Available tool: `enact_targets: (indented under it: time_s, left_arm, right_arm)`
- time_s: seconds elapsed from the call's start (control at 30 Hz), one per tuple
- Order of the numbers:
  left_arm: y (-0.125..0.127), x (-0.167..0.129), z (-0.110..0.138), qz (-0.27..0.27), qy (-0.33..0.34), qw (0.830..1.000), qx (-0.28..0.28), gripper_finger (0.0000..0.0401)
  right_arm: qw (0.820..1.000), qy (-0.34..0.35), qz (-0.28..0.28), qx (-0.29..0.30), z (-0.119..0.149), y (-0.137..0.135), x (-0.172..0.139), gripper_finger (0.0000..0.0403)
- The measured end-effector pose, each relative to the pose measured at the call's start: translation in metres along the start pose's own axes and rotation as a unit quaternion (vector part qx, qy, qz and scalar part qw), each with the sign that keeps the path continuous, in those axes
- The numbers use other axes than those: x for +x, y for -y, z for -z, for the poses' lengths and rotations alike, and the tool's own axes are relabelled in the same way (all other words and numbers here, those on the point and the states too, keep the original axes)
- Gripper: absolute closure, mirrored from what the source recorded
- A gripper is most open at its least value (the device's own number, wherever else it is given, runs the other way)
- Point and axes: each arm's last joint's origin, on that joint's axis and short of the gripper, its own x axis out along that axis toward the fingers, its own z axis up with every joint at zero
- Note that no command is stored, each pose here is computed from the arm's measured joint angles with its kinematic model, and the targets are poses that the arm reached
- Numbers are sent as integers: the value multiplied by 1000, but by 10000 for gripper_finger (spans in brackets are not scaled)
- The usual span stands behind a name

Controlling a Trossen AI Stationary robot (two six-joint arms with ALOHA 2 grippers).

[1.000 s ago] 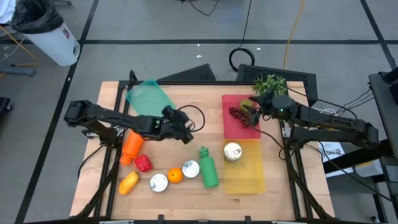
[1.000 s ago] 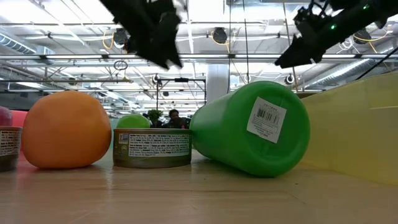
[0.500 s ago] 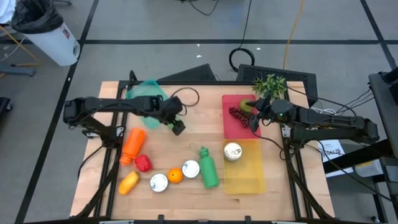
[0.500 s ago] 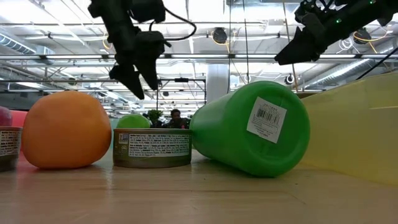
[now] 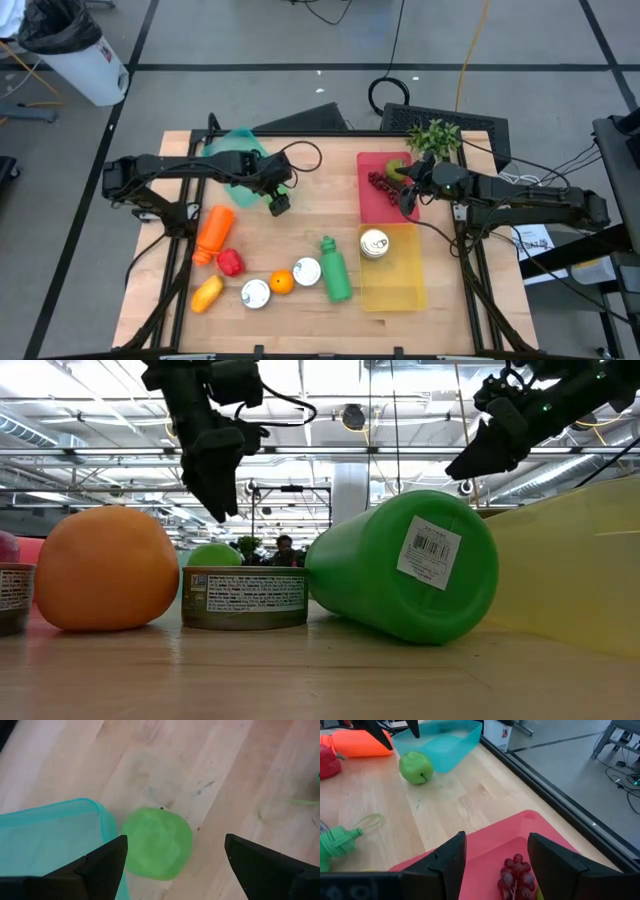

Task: Pick & Place Food Item
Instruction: Put the green apple into the pink bin

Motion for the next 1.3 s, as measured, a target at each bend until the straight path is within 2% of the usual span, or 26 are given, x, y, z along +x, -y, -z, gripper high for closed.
enact_targets:
  time_s: [0.2, 0.47, 0.77, 1.03, 1.17, 1.3]
  left_arm:
    - [6, 23, 1, -4, -39, 999, 14, 77]
    - [8, 51, 5, -27, -94, 995, 36, 70]
    - [16, 49, 16, -31, -139, 988, 57, 85]
    - [29, 47, 20, -22, -141, 987, 79, 83]
    - [28, 46, 16, -20, -130, 988, 81, 88]
    - [31, 35, 2, -15, -106, 991, 79, 86]
  right_arm:
    - [1000, 2, -2, -5, 0, -1, 0, 206]
    - [1000, 2, -2, -4, 0, -1, 0, 206]
    - [1000, 2, -2, -4, 0, -1, 0, 206]
    - [1000, 2, -2, -5, 0, -1, 0, 206]
    - [1000, 2, -2, -5, 0, -1, 0, 206]
    - [1000, 2, -2, -5, 0, -1, 0, 206]
